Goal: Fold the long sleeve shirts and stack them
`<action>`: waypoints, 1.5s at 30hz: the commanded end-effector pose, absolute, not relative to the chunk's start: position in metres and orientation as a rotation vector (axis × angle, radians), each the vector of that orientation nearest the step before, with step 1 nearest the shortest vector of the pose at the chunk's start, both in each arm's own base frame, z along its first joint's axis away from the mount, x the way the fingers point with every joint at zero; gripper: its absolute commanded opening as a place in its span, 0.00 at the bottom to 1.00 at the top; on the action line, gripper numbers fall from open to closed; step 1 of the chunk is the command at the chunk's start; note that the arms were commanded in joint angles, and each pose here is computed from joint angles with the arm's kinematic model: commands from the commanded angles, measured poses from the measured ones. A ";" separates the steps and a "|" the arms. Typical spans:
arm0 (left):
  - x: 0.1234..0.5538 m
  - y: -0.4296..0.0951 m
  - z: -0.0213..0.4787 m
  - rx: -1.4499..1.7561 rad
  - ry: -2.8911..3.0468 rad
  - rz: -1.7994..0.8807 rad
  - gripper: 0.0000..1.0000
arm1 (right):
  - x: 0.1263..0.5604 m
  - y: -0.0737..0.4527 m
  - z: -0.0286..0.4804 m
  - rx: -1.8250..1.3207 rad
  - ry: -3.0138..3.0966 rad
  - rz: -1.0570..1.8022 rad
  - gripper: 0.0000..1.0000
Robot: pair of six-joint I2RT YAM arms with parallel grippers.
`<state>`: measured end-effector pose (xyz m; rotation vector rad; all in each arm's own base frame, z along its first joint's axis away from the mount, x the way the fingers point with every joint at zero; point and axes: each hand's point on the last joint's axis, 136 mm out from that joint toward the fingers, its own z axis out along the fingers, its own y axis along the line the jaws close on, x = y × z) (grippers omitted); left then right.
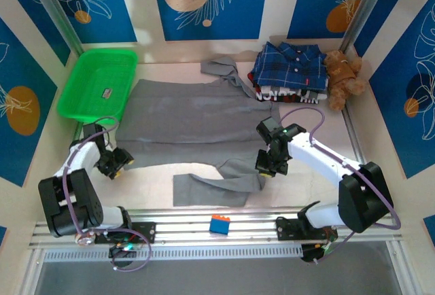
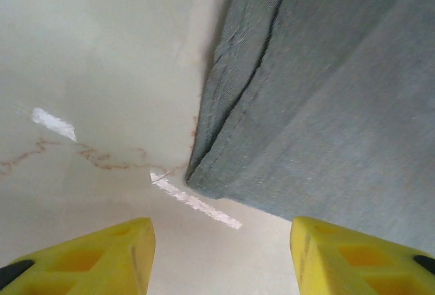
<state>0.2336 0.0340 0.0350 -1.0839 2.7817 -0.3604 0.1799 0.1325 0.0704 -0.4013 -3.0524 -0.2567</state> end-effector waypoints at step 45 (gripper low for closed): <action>0.242 0.043 -0.010 -1.045 2.990 -0.143 0.07 | 0.177 0.140 0.062 -0.281 -3.010 -0.352 0.00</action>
